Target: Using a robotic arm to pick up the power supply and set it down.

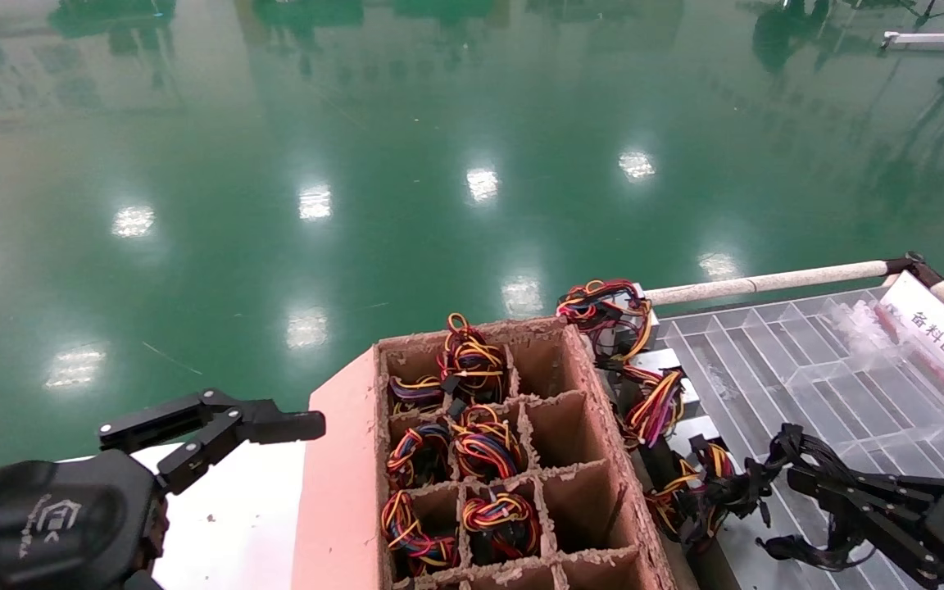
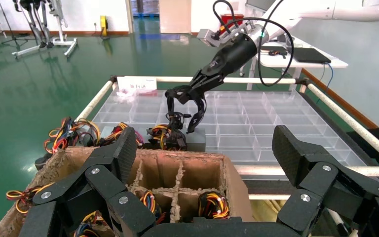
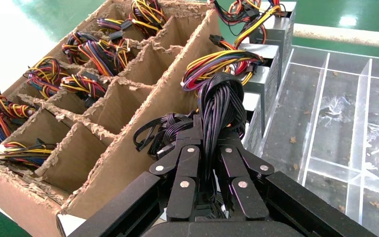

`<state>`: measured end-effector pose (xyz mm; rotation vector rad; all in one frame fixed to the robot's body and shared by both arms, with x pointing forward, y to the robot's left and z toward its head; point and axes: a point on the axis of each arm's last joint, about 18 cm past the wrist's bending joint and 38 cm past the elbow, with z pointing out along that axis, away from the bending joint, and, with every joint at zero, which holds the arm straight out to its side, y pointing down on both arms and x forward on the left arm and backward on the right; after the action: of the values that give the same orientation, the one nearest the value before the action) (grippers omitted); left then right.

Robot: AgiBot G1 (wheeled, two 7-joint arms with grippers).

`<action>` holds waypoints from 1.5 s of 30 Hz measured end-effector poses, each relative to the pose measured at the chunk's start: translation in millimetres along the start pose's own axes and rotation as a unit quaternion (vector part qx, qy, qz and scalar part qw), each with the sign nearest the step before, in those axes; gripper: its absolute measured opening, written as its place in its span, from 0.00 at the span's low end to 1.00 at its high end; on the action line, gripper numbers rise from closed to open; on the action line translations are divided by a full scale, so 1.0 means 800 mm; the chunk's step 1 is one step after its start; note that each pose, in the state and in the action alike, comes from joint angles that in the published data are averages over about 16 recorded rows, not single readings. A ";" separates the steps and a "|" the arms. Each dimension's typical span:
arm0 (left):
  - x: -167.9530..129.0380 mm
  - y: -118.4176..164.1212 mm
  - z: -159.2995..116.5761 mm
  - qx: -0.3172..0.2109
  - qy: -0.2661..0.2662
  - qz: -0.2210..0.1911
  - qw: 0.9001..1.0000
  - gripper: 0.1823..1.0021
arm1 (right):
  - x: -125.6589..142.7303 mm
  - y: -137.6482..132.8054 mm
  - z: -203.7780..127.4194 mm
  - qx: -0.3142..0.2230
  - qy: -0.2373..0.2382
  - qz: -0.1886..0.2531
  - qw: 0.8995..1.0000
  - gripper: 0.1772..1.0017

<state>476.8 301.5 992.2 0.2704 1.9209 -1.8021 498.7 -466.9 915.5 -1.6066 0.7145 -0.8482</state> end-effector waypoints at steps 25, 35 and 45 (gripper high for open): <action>0.000 0.000 0.000 0.000 0.000 0.000 1.000 1.00 | -0.031 -0.028 0.030 0.029 -0.039 -0.017 0.999 0.40; 0.000 0.000 0.000 0.000 0.000 0.000 1.000 1.00 | -0.048 -0.041 0.043 0.050 -0.078 -0.026 0.995 0.68; 0.000 0.000 0.000 0.000 0.000 0.000 1.000 1.00 | -0.072 -0.057 0.056 0.073 -0.131 -0.048 0.988 0.89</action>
<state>476.9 301.6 992.2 0.2696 1.9202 -1.8029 504.0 -387.2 946.5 -1.5925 0.3830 -0.7240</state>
